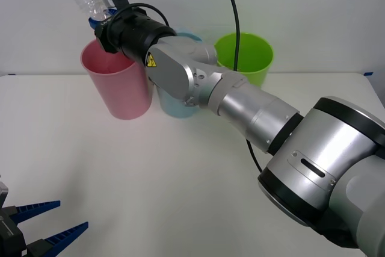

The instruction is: Put cans in the blue bin and PET bottles in the pink bin and trash in the green bin.

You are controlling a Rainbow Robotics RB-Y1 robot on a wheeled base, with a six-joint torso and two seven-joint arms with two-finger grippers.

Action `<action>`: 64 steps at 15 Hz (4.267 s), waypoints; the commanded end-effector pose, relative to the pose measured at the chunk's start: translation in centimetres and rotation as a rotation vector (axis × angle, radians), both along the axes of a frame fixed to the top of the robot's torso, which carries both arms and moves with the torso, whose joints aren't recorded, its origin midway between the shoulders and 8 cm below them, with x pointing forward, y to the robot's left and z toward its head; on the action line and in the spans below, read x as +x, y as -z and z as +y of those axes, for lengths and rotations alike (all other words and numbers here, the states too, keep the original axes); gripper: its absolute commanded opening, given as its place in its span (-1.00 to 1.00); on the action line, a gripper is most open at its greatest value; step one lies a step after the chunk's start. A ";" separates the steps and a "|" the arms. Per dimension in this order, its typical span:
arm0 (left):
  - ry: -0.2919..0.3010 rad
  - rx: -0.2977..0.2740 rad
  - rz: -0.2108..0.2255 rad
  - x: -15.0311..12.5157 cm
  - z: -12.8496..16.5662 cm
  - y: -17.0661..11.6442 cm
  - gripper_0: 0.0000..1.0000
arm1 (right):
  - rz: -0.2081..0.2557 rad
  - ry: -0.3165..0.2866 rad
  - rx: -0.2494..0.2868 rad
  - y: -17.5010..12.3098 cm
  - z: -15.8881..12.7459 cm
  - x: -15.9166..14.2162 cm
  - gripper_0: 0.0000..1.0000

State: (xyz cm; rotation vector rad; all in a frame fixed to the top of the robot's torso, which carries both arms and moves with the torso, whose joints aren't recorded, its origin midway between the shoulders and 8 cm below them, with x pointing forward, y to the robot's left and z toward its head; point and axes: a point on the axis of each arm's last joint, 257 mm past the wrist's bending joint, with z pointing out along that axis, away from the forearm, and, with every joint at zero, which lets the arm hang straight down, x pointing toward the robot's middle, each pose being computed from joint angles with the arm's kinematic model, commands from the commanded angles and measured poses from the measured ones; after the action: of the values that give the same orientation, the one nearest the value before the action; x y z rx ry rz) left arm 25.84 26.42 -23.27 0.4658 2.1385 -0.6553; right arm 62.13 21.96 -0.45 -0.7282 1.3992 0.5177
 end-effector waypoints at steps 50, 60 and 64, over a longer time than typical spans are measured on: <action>0.000 0.000 0.000 0.0 0.0 0.0 1.00 | 0.019 -0.020 -0.025 1.4 1.0 -0.7 0.88; 0.000 0.000 0.000 0.0 0.0 0.0 1.00 | 0.039 -0.283 0.076 -1.5 6.9 -11.4 0.88; 0.000 0.000 0.000 0.0 0.0 0.0 1.00 | 0.028 -0.389 0.095 -1.6 3.4 -16.7 0.88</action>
State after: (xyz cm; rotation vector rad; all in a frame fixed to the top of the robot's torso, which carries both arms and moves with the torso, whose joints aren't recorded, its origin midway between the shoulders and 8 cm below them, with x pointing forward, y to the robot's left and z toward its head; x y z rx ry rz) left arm 25.84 26.42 -23.27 0.4659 2.1384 -0.6553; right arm 45.85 26.36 1.35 -0.9174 1.2573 0.8949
